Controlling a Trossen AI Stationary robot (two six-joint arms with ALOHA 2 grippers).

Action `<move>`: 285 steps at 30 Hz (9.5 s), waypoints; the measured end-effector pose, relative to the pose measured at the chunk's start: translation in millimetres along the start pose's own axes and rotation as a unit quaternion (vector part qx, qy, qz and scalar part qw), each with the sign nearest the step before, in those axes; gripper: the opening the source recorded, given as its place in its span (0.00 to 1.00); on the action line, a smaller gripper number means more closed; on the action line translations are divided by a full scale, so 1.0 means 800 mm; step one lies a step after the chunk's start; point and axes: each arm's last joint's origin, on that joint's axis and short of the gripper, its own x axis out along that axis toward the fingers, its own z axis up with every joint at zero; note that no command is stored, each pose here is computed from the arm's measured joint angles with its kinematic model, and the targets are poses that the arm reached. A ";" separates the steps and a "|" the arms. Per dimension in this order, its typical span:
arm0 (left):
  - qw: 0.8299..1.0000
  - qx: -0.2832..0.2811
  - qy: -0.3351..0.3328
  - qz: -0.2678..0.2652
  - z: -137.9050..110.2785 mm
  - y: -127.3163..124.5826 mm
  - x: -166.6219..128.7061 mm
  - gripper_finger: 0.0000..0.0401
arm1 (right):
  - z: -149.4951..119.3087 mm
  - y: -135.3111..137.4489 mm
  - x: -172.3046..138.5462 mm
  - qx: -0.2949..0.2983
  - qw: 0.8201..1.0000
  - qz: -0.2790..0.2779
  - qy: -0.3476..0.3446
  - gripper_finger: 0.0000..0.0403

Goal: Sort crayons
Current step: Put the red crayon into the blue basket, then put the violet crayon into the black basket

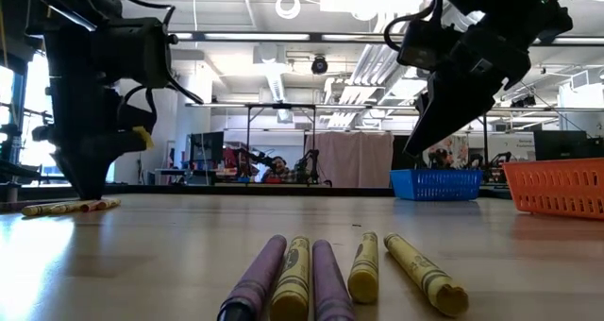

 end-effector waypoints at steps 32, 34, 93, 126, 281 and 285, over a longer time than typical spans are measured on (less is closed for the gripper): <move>0.832 0.041 -0.484 -0.269 0.131 -0.029 -0.139 0.00 | 0.059 -0.016 -0.013 0.111 0.953 -0.101 -0.264 0.25; 0.802 0.052 -0.508 -0.310 0.129 -0.035 -0.152 0.00 | 0.065 -0.015 -0.015 0.108 0.949 -0.091 -0.284 0.25; 0.721 0.148 -0.543 -0.405 0.094 -0.111 -0.163 0.06 | 0.147 0.001 0.021 0.007 0.945 -0.040 -0.324 0.00; 0.759 0.135 -0.558 -0.307 0.096 -0.106 -0.153 0.07 | 0.088 -0.126 -0.088 0.116 0.944 -0.306 -0.046 0.00; 1.000 -0.006 0.002 -0.020 -0.083 -0.015 -0.024 0.19 | 0.114 -0.169 -0.046 0.135 0.991 0.002 0.020 0.29; 1.000 -0.007 -0.005 -0.016 -0.083 -0.014 -0.024 0.06 | 0.114 -0.169 -0.046 0.135 0.991 0.002 0.020 0.29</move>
